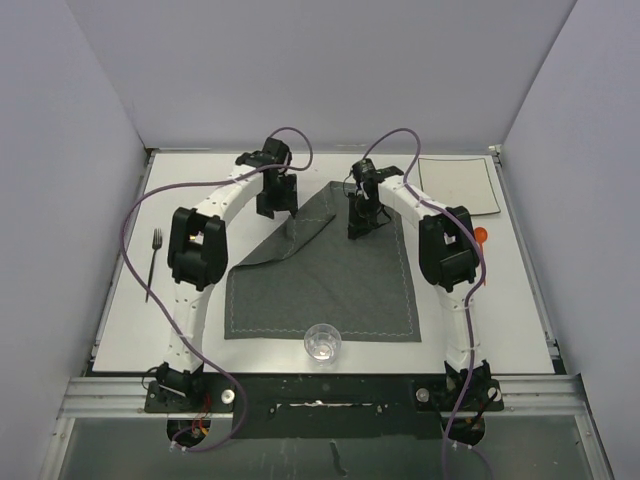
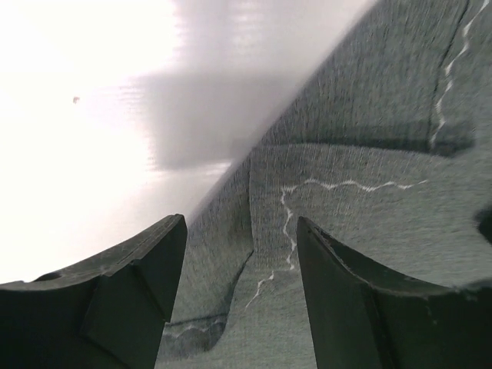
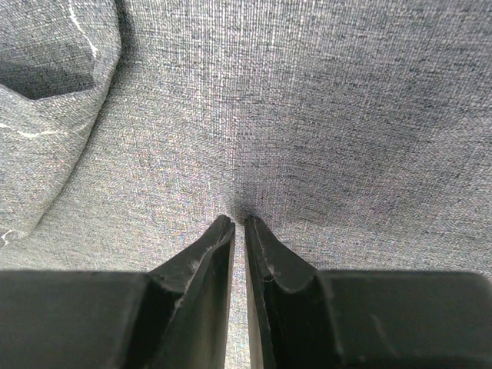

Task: Set the dinner table for one person
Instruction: Flatten out the napkin at the center of the board.

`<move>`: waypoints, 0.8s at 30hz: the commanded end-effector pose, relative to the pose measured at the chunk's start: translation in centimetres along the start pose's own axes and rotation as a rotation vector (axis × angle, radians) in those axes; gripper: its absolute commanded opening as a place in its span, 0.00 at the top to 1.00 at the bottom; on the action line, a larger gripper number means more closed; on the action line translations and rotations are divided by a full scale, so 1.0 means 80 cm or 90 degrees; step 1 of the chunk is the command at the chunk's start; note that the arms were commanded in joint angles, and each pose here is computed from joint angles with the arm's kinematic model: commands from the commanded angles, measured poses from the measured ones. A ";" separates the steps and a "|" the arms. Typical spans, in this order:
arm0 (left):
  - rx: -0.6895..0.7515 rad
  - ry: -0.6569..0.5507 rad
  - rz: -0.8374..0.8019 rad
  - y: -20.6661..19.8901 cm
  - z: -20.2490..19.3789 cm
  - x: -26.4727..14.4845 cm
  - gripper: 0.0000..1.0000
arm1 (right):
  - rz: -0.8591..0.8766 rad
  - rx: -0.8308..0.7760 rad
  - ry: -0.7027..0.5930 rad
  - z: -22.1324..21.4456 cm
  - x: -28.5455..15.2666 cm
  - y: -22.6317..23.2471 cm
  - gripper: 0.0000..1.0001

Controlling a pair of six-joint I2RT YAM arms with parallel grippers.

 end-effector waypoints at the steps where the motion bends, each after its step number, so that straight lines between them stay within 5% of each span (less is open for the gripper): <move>1: -0.088 -0.068 -0.196 -0.038 0.054 -0.055 0.45 | 0.007 -0.005 -0.011 0.004 -0.005 -0.001 0.86; 5: -0.130 -0.060 -0.269 -0.042 0.058 -0.057 0.54 | 0.006 -0.005 -0.006 0.000 -0.002 -0.003 0.86; 24: -0.162 0.008 -0.303 -0.051 0.035 -0.024 0.59 | 0.007 -0.004 -0.005 -0.002 -0.004 -0.004 0.87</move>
Point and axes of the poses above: each gripper's point midway between its finger pads, its own x axis out along the fingers, its own y axis along the line the jaws close on, z = x × y, the point moved 1 cm from there along -x, back along the fingers, and after that the axes turned 11 degrees about -x, right-handed, at the moved point
